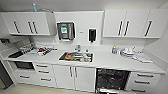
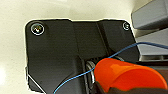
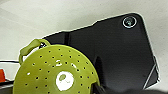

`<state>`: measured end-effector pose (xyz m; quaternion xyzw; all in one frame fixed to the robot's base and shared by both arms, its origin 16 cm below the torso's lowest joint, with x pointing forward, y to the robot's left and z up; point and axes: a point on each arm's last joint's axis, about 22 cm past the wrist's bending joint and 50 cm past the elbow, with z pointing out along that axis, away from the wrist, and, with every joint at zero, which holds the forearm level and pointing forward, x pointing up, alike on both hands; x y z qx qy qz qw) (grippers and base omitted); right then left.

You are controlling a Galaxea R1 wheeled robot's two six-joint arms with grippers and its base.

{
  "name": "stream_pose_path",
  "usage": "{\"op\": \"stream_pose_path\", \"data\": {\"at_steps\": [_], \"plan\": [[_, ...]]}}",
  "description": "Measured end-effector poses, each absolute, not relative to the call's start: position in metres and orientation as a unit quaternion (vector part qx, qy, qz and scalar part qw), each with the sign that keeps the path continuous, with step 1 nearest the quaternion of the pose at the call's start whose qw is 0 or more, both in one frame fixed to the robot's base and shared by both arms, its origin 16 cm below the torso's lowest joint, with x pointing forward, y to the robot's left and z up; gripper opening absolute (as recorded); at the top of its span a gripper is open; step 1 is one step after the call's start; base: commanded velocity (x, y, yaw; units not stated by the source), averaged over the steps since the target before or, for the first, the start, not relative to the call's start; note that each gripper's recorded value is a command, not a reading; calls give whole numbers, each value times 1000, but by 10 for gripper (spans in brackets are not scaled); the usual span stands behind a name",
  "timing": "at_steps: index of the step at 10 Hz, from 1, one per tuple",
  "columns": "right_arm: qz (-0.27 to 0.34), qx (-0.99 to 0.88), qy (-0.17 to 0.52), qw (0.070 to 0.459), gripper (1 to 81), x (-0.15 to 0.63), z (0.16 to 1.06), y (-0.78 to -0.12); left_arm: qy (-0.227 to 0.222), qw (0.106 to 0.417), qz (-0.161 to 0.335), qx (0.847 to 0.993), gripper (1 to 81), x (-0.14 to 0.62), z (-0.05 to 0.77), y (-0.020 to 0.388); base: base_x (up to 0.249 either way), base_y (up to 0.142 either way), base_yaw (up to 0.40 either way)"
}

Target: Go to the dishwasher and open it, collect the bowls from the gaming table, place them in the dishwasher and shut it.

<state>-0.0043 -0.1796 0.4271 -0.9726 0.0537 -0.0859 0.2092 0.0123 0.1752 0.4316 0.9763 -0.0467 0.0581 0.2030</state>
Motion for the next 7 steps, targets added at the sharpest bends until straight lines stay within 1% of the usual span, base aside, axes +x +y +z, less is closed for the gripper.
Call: {"op": "stream_pose_path", "data": {"at_steps": [2, 4, 7], "plan": [[-94, -972, 52, 209, 10, 7, 428, -182, -48, 205, 65, 975, 10, 21, 433, 173, 135, -77, 0], [-77, -973, 53, 210, 10, -21, 426, -176, -46, 198, 46, 978, 10, -8, 430, 181, 135, -78, 0], [-94, -972, 51, 209, 10, 4, 428, -181, -47, 205, 65, 975, 10, 17, 433, 174, 135, -77, 0]]}}
